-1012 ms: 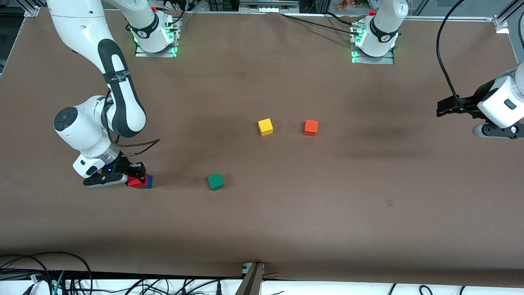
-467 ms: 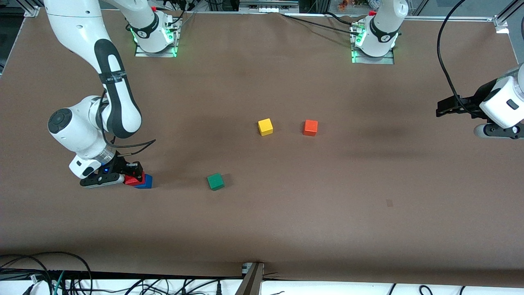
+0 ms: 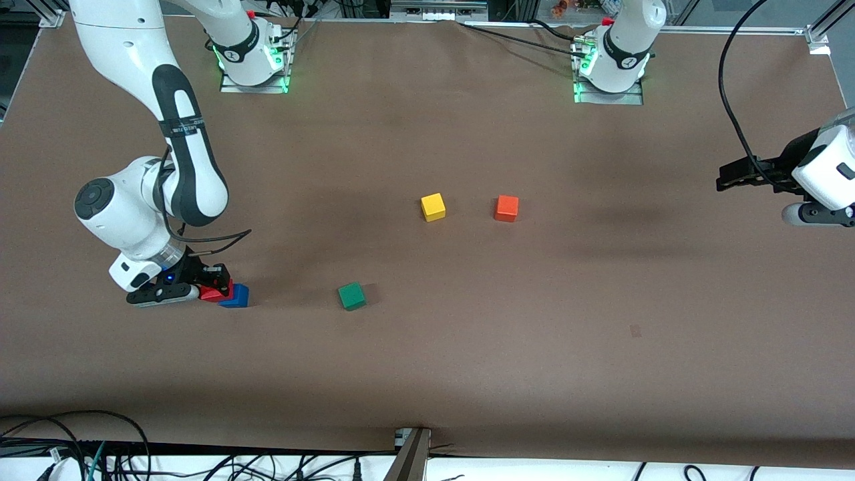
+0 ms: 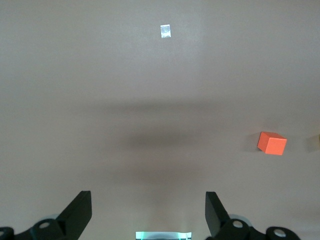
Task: Pass red block to right arm, stack on blue
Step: 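Lower the red cube onto the blue cube with the right gripper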
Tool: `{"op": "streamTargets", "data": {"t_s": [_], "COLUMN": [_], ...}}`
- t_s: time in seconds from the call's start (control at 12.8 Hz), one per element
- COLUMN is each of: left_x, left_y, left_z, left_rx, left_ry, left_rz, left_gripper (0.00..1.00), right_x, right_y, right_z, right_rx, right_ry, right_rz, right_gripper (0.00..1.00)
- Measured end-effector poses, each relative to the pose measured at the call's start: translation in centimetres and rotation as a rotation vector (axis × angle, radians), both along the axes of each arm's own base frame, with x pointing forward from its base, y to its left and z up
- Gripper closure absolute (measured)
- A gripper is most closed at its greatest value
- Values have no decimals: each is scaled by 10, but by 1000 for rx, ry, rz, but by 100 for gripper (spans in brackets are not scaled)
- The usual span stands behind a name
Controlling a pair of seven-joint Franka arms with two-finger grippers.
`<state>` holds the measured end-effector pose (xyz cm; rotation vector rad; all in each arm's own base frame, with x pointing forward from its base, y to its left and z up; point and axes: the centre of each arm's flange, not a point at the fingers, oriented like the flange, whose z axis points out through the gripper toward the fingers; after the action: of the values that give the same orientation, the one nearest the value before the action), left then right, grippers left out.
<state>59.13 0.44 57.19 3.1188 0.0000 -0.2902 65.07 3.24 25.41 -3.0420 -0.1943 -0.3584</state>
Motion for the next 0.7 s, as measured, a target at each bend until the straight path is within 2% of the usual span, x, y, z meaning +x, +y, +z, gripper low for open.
{"op": "streamTargets", "data": {"t_s": [0.23, 0.7], "left_x": [0, 0], "left_y": [0, 0], "left_z": [0, -1], "left_rx": [0, 0], "left_ry": [0, 1], "left_rz": [0, 0], "left_gripper": [0, 0], "right_x": [5, 13], "right_y": [6, 9], "right_z": [2, 2], "right_rx": [-11, -21], "right_ry": [29, 21], "right_rz": [-23, -20], "right_gripper": [44, 44]}}
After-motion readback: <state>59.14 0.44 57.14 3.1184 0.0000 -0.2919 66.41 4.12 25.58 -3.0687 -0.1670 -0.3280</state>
